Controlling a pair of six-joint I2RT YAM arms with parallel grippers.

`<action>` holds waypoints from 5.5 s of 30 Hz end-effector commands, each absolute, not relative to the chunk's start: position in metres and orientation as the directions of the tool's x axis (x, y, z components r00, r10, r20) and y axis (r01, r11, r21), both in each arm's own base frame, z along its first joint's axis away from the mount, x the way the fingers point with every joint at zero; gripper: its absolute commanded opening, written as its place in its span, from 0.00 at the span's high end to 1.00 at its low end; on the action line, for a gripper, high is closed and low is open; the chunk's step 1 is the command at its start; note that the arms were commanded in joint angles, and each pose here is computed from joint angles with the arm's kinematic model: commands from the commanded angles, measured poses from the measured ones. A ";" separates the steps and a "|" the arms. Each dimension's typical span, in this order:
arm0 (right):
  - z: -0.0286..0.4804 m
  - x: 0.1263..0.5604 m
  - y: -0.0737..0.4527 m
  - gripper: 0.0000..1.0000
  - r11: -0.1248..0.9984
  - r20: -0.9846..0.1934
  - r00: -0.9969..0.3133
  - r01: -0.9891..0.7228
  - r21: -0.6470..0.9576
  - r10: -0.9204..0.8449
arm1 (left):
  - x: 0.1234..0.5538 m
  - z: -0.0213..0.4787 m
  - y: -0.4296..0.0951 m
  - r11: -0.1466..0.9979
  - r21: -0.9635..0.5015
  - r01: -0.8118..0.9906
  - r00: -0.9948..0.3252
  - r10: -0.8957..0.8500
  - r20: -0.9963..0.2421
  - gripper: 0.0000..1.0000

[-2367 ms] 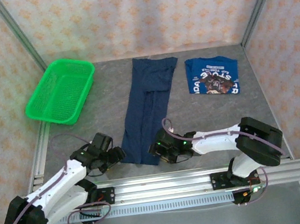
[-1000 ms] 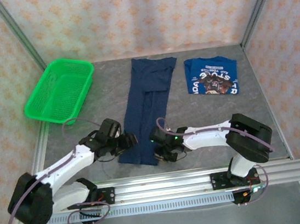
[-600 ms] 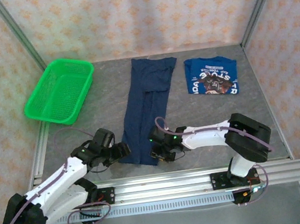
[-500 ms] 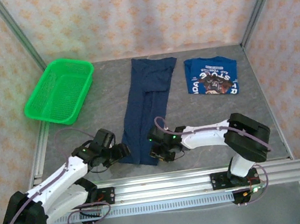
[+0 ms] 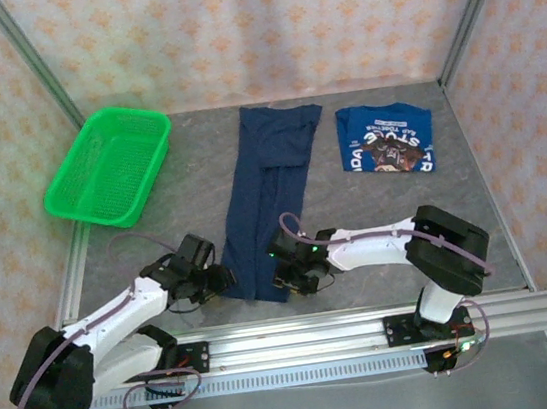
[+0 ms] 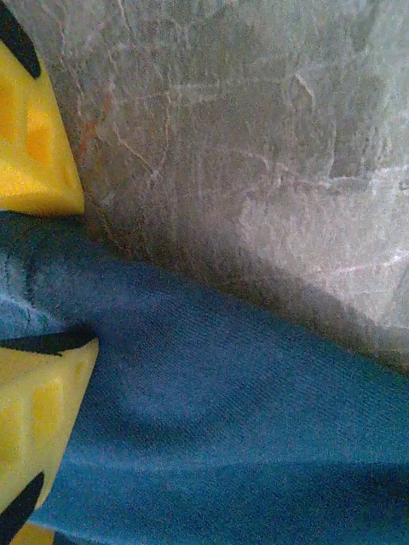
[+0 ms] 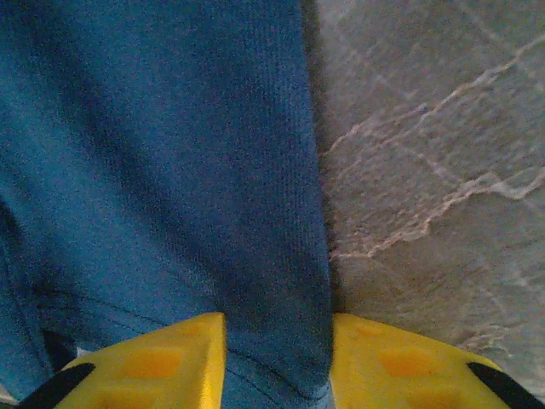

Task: Fold and stack the t-shirts

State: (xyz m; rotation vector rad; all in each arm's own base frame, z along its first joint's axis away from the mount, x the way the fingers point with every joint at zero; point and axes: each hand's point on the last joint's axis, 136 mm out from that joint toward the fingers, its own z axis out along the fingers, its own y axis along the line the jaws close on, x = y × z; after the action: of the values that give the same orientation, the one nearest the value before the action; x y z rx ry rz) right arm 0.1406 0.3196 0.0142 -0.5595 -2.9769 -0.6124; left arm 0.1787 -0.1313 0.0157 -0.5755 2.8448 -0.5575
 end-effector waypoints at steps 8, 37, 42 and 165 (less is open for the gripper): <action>0.027 0.141 0.391 0.98 0.767 0.173 -0.965 0.263 0.585 0.199 | 0.197 0.028 -0.150 0.849 -0.442 -0.290 -0.921 -0.373 -0.112 0.97; 0.086 0.129 0.292 1.00 0.749 0.088 -0.938 0.322 0.579 0.336 | 0.177 0.105 -0.164 0.842 -0.482 -0.240 -0.907 -0.372 -0.198 1.00; 0.114 0.172 0.278 1.00 0.727 0.035 -0.925 0.321 0.607 0.379 | 0.215 0.134 -0.176 0.832 -0.503 -0.232 -0.897 -0.383 -0.220 1.00; 0.045 0.294 0.271 0.38 0.573 0.071 -0.831 0.440 0.692 0.552 | 0.337 0.036 -0.153 0.744 -0.598 -0.298 -0.936 -0.352 0.029 0.37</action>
State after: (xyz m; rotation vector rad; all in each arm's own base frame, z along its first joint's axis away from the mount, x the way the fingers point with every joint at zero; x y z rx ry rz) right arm 0.2654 0.2691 0.0377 -0.8792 -2.8724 -1.1473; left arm 0.3224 -0.1517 0.0339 -0.5266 2.8877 -0.9658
